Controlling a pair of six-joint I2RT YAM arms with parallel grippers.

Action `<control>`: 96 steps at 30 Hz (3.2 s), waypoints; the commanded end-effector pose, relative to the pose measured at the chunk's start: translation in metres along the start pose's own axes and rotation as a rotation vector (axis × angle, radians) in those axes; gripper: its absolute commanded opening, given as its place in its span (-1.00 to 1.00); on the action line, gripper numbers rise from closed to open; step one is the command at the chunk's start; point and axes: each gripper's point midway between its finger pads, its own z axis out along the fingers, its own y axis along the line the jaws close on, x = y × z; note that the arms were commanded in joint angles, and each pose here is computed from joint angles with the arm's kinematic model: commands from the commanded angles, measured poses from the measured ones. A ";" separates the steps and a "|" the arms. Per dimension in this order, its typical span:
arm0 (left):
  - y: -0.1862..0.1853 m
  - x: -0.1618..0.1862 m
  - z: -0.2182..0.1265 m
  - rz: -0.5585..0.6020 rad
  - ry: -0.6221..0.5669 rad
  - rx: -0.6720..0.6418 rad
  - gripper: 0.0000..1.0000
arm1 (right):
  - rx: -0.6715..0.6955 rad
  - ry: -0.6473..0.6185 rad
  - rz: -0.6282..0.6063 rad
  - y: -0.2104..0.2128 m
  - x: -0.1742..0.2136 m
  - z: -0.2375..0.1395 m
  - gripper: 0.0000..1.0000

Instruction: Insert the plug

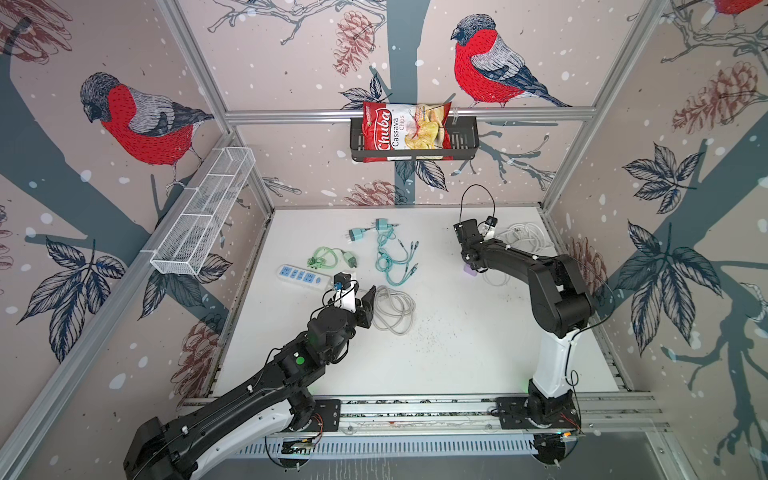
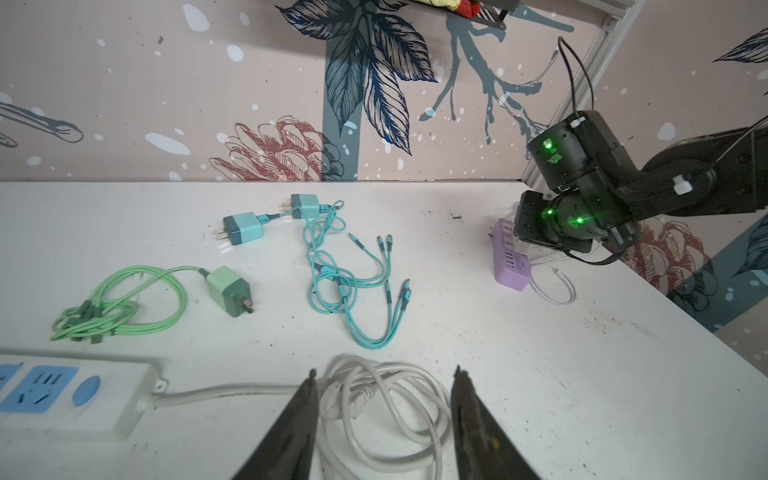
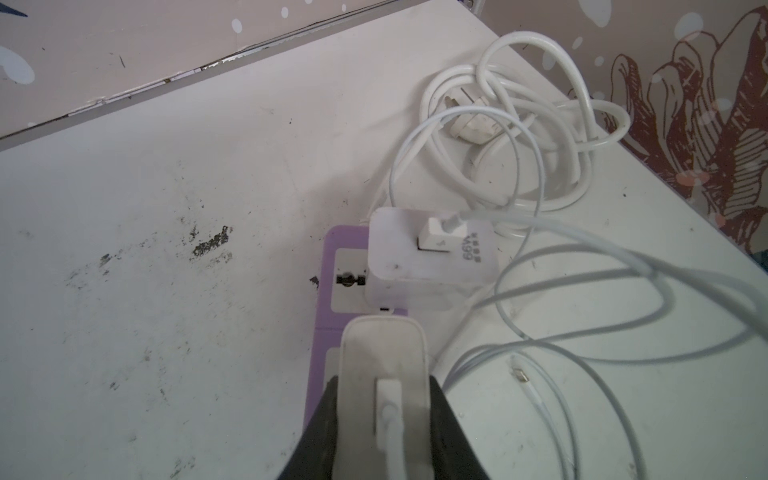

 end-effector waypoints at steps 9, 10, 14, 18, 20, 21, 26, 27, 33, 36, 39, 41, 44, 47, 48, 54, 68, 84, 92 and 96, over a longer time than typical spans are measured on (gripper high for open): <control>0.024 0.011 -0.004 0.018 0.020 -0.114 0.10 | -0.130 0.271 -0.118 0.007 0.055 -0.005 -0.26; 0.025 0.011 -0.004 0.018 0.019 -0.115 0.11 | -0.132 0.270 -0.116 0.006 0.054 -0.006 -0.19; 0.025 0.010 -0.005 0.010 0.011 -0.115 0.12 | -0.150 0.266 -0.107 0.006 0.049 -0.008 -0.09; 0.026 0.012 -0.004 0.015 0.015 -0.120 0.12 | -0.159 0.253 -0.094 0.004 0.042 -0.015 -0.06; 0.026 0.011 -0.004 0.015 0.015 -0.122 0.12 | -0.164 0.249 -0.088 0.003 0.039 -0.019 -0.02; 0.026 0.011 -0.004 0.016 0.013 -0.121 0.12 | -0.166 0.246 -0.087 0.002 0.037 -0.022 0.01; 0.028 0.008 -0.004 0.030 0.006 -0.139 0.23 | -0.211 0.223 -0.067 0.000 0.028 -0.043 0.11; 0.031 0.007 -0.004 0.032 0.008 -0.156 0.28 | -0.223 0.218 -0.061 -0.001 0.026 -0.048 0.12; 0.051 0.002 -0.004 -0.004 0.007 -0.275 0.47 | -0.363 0.210 -0.020 0.002 0.021 -0.090 0.18; 0.071 0.006 0.005 -0.032 0.048 -0.354 0.47 | -0.437 0.192 -0.023 0.003 0.021 -0.119 0.20; 0.102 0.010 0.015 -0.099 0.102 -0.454 0.43 | -0.509 0.177 -0.020 0.001 0.022 -0.146 0.22; 0.129 0.013 0.019 -0.155 0.131 -0.543 0.40 | -0.551 0.163 -0.034 -0.002 0.025 -0.163 0.23; 0.168 0.024 0.027 -0.269 0.194 -0.630 0.40 | -0.602 0.162 -0.057 -0.007 0.036 -0.185 0.24; 0.205 0.032 0.035 -0.321 0.274 -0.717 0.37 | -0.669 0.157 -0.078 -0.009 0.049 -0.208 0.25; 0.218 0.033 0.039 -0.331 0.297 -0.745 0.37 | -0.689 0.160 -0.085 -0.010 0.054 -0.214 0.25; 0.278 0.025 0.060 -0.424 0.350 -0.857 0.38 | -0.799 0.185 -0.104 -0.011 0.080 -0.232 0.25; 0.361 0.027 0.062 -0.582 0.399 -0.943 0.32 | -0.835 0.268 -0.225 0.007 0.111 -0.208 0.25; 0.394 0.062 0.088 -0.640 0.536 -0.948 0.33 | -0.865 0.256 -0.214 -0.004 0.105 -0.215 0.27; 0.392 0.092 0.101 -0.693 0.602 -0.906 0.28 | -0.863 0.250 -0.190 -0.011 0.104 -0.217 0.28; 0.389 0.098 0.099 -0.702 0.605 -0.900 0.29 | -0.856 0.243 -0.183 -0.016 0.102 -0.216 0.28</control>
